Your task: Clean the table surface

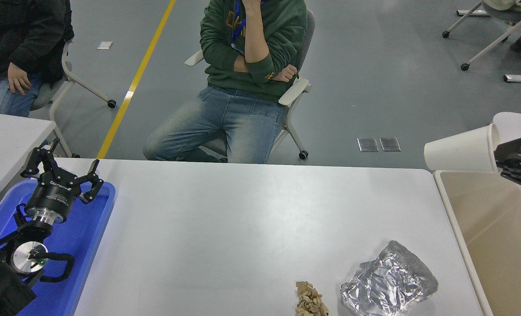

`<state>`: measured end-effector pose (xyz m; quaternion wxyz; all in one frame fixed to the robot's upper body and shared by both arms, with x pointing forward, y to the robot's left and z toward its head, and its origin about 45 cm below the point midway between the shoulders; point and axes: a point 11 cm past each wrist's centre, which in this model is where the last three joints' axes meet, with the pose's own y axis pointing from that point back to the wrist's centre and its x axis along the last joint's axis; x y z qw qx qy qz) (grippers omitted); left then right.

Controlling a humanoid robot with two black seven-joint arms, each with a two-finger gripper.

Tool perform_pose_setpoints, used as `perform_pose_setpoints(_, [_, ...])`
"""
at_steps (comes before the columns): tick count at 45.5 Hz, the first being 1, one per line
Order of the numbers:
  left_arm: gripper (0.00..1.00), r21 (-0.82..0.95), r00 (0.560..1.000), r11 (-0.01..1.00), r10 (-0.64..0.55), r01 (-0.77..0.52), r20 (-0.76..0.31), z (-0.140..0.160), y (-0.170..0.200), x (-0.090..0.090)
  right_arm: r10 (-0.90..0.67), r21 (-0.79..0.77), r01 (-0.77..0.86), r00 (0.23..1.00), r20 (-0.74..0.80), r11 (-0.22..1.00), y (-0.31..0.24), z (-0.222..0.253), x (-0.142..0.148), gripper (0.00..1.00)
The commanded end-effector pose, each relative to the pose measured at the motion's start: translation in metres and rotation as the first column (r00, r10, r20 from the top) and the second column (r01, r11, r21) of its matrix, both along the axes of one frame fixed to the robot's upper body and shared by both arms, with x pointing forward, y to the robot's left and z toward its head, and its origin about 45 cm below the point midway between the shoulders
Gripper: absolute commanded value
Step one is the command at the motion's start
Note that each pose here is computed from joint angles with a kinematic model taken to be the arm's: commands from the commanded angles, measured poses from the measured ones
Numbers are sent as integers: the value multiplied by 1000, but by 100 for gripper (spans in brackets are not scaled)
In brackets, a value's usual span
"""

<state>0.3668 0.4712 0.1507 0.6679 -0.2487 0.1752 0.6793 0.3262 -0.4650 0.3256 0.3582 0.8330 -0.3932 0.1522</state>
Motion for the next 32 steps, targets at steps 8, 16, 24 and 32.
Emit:
perform_pose_setpoints(8, [100, 0, 1000, 1000, 0, 0, 0, 0, 0, 0, -192, -138, 190, 981, 5, 972, -74, -17, -12, 0])
perform_pose_setpoints(16, [100, 0, 1000, 1000, 0, 0, 0, 0, 0, 0, -288, -167, 285, 958, 5, 944, -96, -42, -12, 0])
perform_pose_setpoints(24, [100, 0, 1000, 1000, 0, 0, 0, 0, 0, 0, -351, -217, 344, 936, 7, 914, -113, -66, -11, 0])
perform_pose_setpoints(32, [100, 0, 1000, 1000, 0, 0, 0, 0, 0, 0, -408, -261, 400, 912, 23, 879, -125, -96, -5, 0])
